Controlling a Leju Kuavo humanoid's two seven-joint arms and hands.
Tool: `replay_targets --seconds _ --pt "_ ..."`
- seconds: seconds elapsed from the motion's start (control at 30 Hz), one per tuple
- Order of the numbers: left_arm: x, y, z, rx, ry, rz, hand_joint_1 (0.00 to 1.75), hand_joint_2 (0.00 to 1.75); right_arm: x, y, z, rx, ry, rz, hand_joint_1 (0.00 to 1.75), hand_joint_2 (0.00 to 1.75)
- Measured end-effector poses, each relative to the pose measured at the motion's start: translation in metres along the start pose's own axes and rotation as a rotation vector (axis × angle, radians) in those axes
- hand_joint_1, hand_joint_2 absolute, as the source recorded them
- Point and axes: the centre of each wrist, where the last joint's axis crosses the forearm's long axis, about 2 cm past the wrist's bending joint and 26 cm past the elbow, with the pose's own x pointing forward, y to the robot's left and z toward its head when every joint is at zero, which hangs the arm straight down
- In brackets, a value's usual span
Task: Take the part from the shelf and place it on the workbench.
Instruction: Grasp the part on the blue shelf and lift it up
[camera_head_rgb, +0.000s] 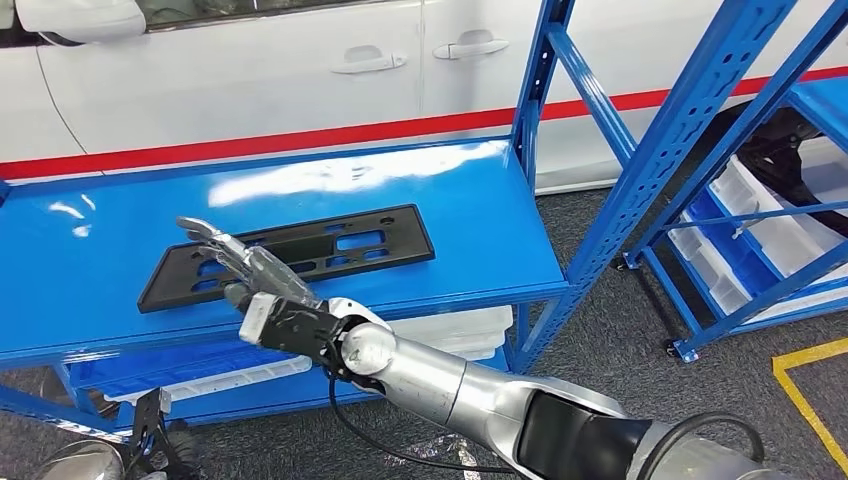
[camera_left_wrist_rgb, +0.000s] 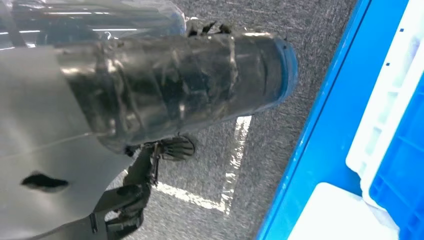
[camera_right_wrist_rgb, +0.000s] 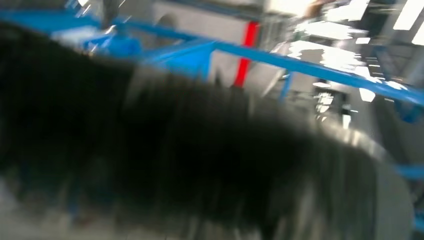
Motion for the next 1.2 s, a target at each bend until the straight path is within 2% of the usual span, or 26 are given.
replay_targets --seconds 0.2,0.3,0.47,0.7,0.97,1.2 --pt "-0.008 -0.009 0.000 -0.019 -0.052 -0.023 0.00 0.00 -0.009 0.012 -0.024 0.079 0.060 0.200 0.00 1.75" --pt "-0.014 -0.014 0.000 -0.028 -0.038 -0.046 0.00 0.00 -0.017 0.018 -0.029 0.106 0.131 0.312 0.00 1.75" --pt "-0.012 -0.022 0.002 -0.046 -0.027 -0.098 0.00 0.00 -0.026 0.028 -0.041 0.179 0.290 0.498 0.00 1.75" --pt "-0.009 -0.032 0.004 -0.055 -0.038 -0.144 0.00 0.00 -0.041 0.032 -0.042 0.264 0.415 0.697 0.00 1.75" --pt "-0.007 -0.035 0.005 -0.063 -0.046 -0.153 0.00 0.00 -0.053 0.035 -0.032 0.317 0.465 0.807 0.00 1.75" --pt "-0.003 -0.035 0.005 -0.136 -0.013 -0.218 0.00 0.00 -0.061 0.021 -0.026 0.321 0.497 0.993 0.00 1.75"
